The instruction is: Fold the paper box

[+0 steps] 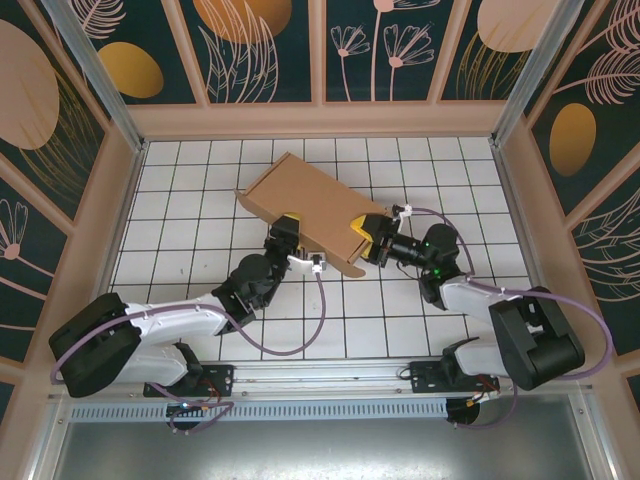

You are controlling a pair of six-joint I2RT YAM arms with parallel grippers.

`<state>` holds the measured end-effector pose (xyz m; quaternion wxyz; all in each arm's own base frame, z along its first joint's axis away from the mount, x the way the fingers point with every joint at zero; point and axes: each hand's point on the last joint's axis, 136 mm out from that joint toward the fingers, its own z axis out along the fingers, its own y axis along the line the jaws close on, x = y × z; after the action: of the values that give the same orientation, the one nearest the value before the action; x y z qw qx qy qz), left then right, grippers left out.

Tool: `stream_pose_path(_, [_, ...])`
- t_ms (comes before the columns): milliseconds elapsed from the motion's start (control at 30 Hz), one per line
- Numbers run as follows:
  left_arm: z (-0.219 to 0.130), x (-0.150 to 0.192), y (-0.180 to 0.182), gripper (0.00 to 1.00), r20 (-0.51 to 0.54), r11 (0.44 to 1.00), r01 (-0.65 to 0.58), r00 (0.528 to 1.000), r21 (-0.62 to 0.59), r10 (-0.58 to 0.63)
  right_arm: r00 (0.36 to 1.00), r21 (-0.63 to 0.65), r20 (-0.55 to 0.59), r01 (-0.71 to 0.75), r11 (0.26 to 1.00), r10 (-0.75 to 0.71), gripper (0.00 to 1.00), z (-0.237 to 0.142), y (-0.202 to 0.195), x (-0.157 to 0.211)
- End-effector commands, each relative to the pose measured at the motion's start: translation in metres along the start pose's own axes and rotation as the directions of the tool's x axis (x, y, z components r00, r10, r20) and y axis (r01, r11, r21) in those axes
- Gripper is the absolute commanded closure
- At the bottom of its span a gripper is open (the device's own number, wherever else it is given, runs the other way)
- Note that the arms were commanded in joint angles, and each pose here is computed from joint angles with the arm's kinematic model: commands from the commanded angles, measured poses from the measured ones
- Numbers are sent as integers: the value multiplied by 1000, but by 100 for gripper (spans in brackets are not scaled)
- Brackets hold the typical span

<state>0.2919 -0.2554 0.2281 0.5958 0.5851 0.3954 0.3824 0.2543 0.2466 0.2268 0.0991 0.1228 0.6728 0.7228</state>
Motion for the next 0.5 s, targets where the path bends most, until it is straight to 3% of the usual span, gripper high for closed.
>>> stream_pose_path(0, [-2, 6, 12, 57, -32, 1000, -13, 999, -12, 13, 989, -38, -100, 108, 993, -111, 35, 0, 21, 21])
stream_pose_path(100, [-7, 9, 7, 58, -41, 999, -33, 999, 39, 34, 986, 23, -52, 157, 987, -156, 25, -8, 14, 10])
stream_pose_path(267, [-20, 10, -14, 58, -42, 967, -29, 998, 252, 41, 946, 351, 98, 257, 900, -308, 17, -39, -18, -26])
stream_pose_path(400, [-32, 7, -22, 59, -116, 875, 124, 990, 468, -78, 832, 627, 235, 265, 733, -502, 12, -86, -18, -60])
stream_pose_path(467, [-37, 6, -26, 59, -185, 808, 198, 976, 555, -112, 768, 680, 248, 296, 670, -591, 2, -98, -3, -68])
